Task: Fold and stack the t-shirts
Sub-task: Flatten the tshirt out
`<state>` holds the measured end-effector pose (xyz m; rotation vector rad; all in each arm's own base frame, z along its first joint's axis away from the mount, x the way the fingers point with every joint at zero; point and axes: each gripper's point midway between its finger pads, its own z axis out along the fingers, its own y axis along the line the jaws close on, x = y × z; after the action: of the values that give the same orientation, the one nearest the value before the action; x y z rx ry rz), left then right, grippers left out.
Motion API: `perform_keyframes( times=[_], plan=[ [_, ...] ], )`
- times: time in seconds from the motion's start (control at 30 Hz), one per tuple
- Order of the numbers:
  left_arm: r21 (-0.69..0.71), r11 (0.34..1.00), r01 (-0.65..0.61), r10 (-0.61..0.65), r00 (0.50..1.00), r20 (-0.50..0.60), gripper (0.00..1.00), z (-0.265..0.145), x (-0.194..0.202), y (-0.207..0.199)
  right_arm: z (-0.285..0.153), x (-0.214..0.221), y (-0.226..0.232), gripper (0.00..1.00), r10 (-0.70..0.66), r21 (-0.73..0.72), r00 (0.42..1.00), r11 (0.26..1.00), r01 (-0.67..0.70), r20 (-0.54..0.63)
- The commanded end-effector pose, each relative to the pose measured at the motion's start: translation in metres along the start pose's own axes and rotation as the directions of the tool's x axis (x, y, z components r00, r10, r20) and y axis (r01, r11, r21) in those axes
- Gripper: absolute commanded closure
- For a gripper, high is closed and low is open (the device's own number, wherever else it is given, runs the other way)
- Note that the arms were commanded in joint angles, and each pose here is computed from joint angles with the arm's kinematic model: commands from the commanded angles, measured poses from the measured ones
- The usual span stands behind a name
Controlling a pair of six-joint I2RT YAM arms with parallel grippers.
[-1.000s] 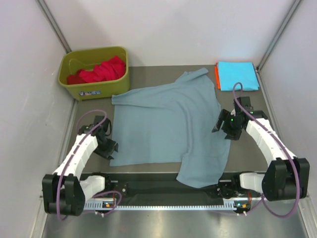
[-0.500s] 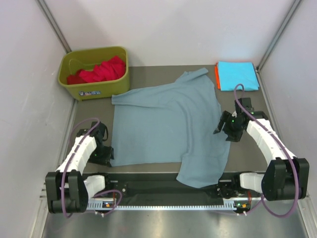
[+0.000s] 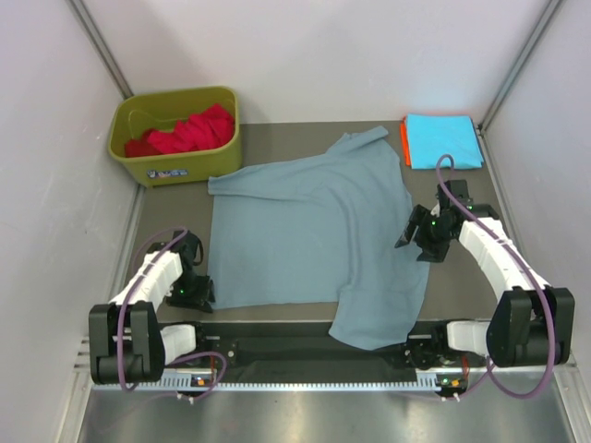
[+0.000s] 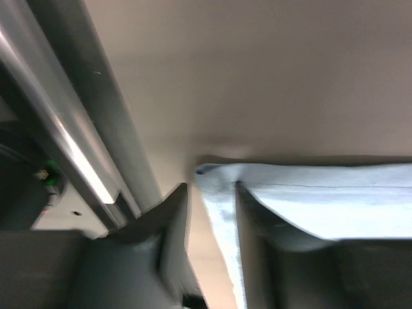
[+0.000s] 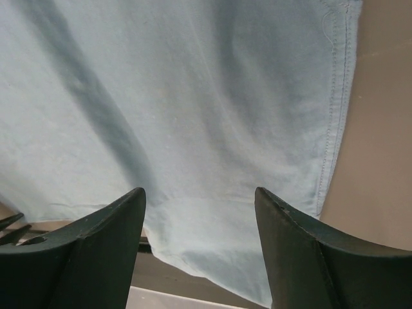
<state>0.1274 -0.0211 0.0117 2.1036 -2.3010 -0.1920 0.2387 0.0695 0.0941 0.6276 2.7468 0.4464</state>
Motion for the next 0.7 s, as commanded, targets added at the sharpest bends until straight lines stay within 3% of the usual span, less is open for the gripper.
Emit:
perform_keyframes(
  times=[0.0,0.13,0.17,0.27,0.3,0.33,0.43,0.6,0.67],
  plan=[
    [-0.027,0.999,0.035,-0.034,0.999,0.014,0.65,0.021,-0.001,0.001,-0.006,-0.004,-0.002,0.31,-0.005,0.010,1.000,1.000,0.005,0.000],
    [0.009,1.000,0.015,-0.015,0.999,0.035,0.98,0.018,-0.006,-0.008,0.003,0.005,-0.013,0.32,-0.003,0.046,1.000,0.999,0.004,-0.021],
    [0.021,1.000,0.008,-0.009,0.999,0.041,1.00,0.017,-0.008,-0.010,0.005,0.005,-0.016,0.32,-0.002,0.058,1.000,0.998,0.003,-0.020],
    [0.074,0.997,-0.013,0.009,0.998,0.062,1.00,0.009,-0.012,-0.019,0.010,-0.001,-0.022,0.47,0.011,0.099,1.000,0.995,-0.011,-0.001],
    [0.090,0.996,-0.018,0.012,0.998,0.068,1.00,0.007,-0.013,-0.021,0.012,-0.005,-0.027,0.61,0.023,0.126,1.000,0.992,-0.024,0.010],
    [0.105,0.994,-0.028,0.020,0.997,0.076,1.00,0.003,-0.014,-0.025,0.013,-0.010,-0.033,0.65,0.038,0.161,0.999,0.986,-0.044,0.036],
    [0.128,0.991,-0.047,0.035,0.995,0.096,1.00,-0.005,-0.019,-0.031,0.014,-0.031,-0.048,0.65,0.066,0.191,0.993,0.978,-0.084,0.099],
    [0.188,0.977,-0.100,0.085,0.992,0.089,1.00,-0.014,-0.016,-0.045,0.025,-0.041,-0.072,0.48,0.060,0.252,0.995,0.965,-0.077,0.076],
    [0.194,0.973,-0.126,0.111,0.990,0.085,1.00,-0.014,-0.015,-0.047,0.032,-0.042,-0.082,0.47,0.078,0.261,0.994,0.961,-0.094,0.071]
  ],
)
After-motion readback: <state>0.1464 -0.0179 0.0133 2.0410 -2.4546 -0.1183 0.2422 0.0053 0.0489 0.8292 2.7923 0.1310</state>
